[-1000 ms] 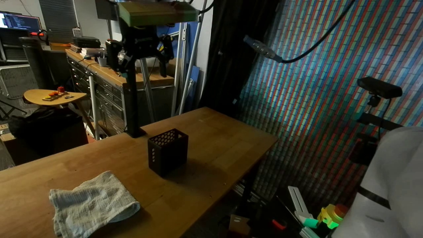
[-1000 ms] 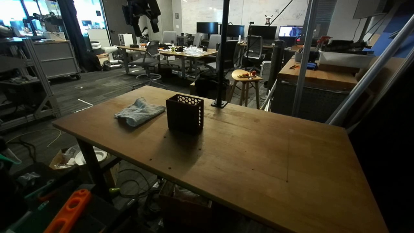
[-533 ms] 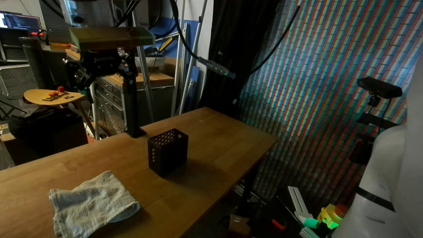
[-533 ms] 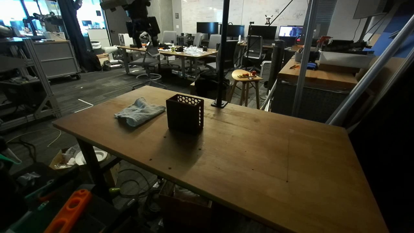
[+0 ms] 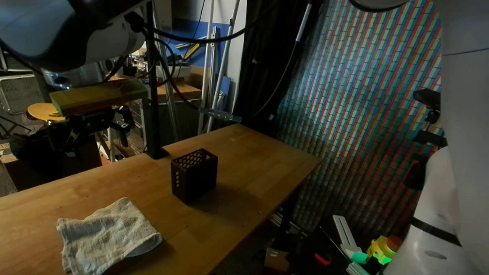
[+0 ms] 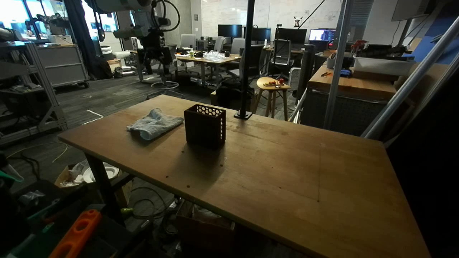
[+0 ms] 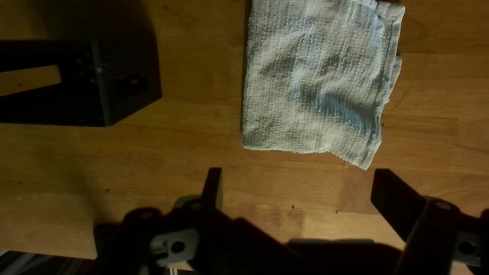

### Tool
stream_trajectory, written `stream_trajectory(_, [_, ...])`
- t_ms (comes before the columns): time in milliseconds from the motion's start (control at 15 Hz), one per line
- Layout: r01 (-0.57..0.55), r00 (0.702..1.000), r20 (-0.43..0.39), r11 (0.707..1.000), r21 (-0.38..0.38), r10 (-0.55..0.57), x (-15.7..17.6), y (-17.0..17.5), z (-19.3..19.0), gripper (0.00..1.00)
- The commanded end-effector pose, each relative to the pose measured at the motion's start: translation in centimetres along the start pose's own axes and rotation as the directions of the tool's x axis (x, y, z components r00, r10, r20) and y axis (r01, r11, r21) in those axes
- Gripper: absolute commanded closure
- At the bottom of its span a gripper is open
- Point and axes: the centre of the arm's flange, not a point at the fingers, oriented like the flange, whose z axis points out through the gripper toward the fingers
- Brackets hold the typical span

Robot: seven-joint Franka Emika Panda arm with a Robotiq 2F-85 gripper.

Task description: Put the towel inside the box

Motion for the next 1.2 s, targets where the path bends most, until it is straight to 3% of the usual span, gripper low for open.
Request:
stream_trajectory(0, [0.044,0.999,-0.004,0.998,0.036,-0.044,0.8,-1.9,2.1,0.00])
stream_trajectory(867, [0.164,0.986,-0.037,0.975,0.148,-0.160,0.0,-5.5,12.9,0.00])
stream_trajectory(1133, [0.209,0.978,-0.007,0.965,0.158,-0.210,-0.9,-5.6,15.8,0.00])
